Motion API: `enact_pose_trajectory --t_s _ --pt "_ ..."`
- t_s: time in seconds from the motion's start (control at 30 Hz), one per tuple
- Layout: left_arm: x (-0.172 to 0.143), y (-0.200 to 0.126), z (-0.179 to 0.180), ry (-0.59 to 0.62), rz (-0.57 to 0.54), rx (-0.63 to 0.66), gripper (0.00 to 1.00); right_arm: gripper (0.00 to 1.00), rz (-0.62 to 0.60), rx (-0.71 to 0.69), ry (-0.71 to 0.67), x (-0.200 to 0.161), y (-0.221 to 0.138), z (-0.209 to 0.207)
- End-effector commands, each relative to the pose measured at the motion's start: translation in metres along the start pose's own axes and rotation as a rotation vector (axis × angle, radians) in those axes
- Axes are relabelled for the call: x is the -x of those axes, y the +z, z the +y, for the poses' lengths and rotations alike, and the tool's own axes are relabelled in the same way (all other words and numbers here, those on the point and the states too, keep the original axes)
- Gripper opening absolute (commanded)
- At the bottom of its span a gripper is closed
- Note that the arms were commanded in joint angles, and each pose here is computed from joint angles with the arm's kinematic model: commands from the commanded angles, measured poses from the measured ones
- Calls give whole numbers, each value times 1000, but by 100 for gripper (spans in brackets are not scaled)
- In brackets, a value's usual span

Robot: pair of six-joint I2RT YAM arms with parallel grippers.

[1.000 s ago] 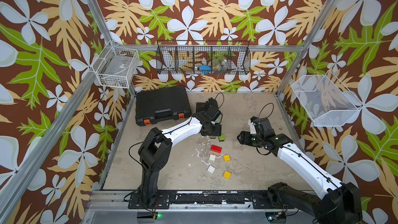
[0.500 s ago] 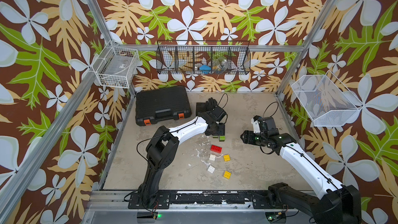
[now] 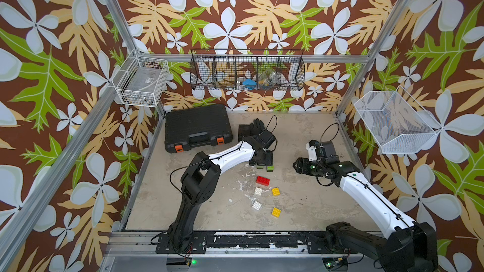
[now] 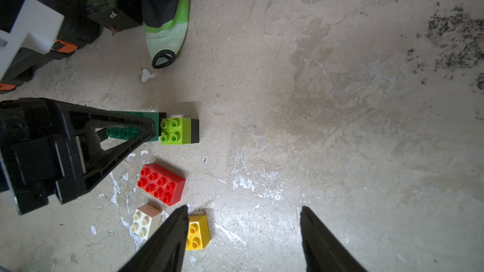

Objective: Assemble a giraffe with lego
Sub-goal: Assemble the lego brick with the lego brick.

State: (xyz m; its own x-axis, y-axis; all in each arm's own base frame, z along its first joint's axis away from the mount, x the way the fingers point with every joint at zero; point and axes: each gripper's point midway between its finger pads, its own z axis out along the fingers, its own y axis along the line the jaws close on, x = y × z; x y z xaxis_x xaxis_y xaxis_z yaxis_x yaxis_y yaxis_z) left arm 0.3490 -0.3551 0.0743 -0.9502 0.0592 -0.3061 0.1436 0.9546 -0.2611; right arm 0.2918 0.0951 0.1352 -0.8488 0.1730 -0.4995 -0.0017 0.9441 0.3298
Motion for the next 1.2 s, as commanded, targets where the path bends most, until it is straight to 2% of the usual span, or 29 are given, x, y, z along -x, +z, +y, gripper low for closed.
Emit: enact_pose_trajectory --t_s 0.0,0.73,1.17 --pt "-2 0 -2 14 9 -3 48 70 -5 6 -9 1 0 1" --pt "-12 11 -6 49 54 36 49 70 -17 -1 -2 3 -1 -4" --pt "-1 0 -13 40 22 21 49 70 -11 4 -1 2 1 -4"
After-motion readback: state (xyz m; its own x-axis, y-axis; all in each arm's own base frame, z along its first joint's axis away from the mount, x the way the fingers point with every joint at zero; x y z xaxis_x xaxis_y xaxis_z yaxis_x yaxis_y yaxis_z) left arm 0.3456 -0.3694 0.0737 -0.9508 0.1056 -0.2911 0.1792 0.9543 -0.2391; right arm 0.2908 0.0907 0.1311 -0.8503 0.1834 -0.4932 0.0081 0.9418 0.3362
